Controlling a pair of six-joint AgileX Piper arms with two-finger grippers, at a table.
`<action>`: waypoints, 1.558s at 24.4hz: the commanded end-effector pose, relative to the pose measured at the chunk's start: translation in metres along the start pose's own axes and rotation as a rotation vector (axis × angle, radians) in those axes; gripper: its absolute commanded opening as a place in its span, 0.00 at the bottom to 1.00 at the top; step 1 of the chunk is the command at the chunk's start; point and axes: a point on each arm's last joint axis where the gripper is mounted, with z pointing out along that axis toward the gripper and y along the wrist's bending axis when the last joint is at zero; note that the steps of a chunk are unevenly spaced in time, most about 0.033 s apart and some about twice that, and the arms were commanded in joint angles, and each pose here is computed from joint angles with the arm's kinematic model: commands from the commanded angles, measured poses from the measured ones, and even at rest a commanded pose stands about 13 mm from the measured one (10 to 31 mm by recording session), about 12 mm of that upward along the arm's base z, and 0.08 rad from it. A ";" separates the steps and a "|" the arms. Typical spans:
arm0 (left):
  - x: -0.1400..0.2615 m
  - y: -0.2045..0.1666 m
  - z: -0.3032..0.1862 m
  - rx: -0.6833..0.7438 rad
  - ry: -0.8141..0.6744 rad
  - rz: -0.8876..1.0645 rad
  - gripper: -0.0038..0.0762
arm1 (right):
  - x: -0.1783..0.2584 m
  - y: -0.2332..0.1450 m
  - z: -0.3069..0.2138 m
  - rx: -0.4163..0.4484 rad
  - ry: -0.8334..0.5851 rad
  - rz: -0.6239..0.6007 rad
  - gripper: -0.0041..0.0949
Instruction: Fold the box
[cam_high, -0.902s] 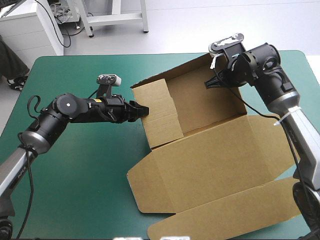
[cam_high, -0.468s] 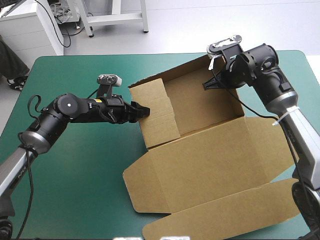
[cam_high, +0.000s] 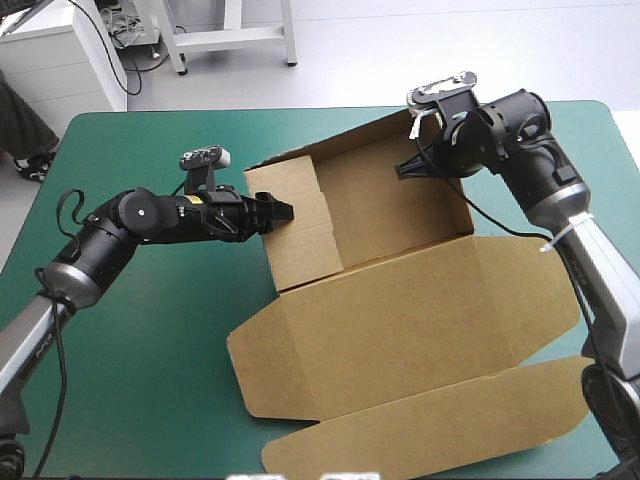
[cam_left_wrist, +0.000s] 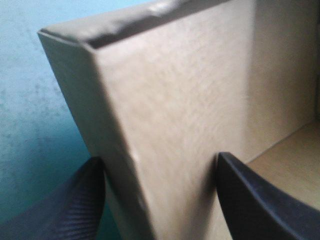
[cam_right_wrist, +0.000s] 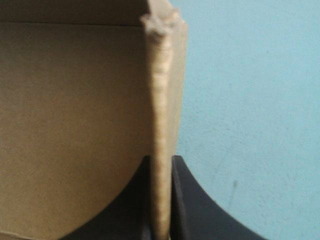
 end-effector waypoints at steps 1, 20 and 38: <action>-0.010 -0.011 -0.015 0.000 -0.084 -0.043 0.60 | -0.016 0.021 -0.036 -0.156 -0.201 0.064 0.03; -0.013 -0.015 -0.010 -0.080 -0.177 0.095 0.04 | -0.018 0.042 -0.015 -0.206 -0.162 0.129 0.03; -0.042 0.017 0.079 -0.315 0.048 0.029 0.04 | 0.005 0.054 0.116 -0.116 0.161 0.099 0.02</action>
